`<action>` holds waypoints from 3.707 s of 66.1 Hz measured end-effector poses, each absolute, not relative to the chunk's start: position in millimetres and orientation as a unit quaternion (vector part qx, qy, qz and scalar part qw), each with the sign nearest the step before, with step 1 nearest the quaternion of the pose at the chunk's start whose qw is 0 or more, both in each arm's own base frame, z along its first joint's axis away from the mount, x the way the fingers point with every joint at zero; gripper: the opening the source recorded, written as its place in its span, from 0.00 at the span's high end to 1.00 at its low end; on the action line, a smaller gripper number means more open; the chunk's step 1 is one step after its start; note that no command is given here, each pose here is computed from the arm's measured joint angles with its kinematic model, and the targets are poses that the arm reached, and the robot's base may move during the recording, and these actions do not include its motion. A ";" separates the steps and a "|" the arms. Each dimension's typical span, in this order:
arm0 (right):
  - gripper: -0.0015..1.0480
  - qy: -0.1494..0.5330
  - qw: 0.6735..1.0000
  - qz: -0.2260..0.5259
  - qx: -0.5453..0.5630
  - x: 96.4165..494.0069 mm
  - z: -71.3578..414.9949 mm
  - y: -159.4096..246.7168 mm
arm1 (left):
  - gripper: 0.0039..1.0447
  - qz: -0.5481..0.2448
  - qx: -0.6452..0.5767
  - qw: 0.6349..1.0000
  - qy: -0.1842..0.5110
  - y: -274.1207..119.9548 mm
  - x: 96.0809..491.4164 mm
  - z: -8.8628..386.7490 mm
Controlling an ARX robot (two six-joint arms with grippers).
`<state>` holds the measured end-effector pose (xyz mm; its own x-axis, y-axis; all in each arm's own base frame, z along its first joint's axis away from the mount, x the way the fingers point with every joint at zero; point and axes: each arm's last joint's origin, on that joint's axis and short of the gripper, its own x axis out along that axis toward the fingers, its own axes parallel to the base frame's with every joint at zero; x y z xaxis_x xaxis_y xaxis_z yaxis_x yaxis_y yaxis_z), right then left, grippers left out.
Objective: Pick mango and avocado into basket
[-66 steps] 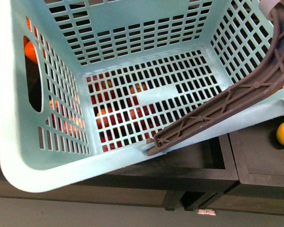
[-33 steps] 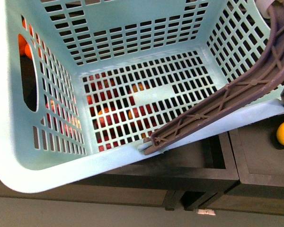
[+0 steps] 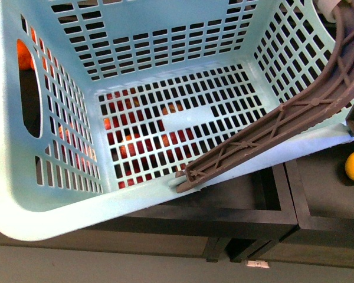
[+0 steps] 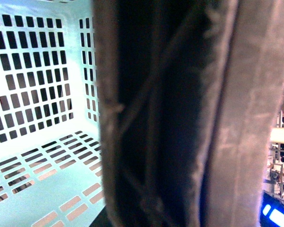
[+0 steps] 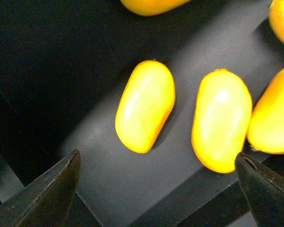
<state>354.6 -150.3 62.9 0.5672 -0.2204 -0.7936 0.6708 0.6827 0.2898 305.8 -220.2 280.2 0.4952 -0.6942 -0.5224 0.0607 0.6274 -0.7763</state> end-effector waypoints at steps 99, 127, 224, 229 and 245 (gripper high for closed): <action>0.08 0.447 0.756 -0.324 0.351 450.2 -41.1 -160.6 | 0.87 -0.240 -0.359 0.787 0.441 -220.2 305.8 280.2; 0.33 0.446 0.756 -0.325 0.353 455.6 -45.8 -161.9 | 0.87 -0.240 -0.359 0.787 0.441 -220.1 305.9 280.2; 0.38 0.152 0.955 0.042 0.252 280.4 277.0 18.1 | 0.87 -0.240 -0.359 0.787 0.441 -220.1 305.8 280.2; 0.38 0.160 0.954 0.068 0.244 277.3 274.1 41.0 | 0.87 -0.240 -0.359 0.787 0.441 -220.2 305.8 280.2; 0.38 0.192 0.948 0.110 0.230 276.1 259.6 79.1 | 0.87 -0.240 -0.359 0.787 0.441 -220.1 305.9 280.2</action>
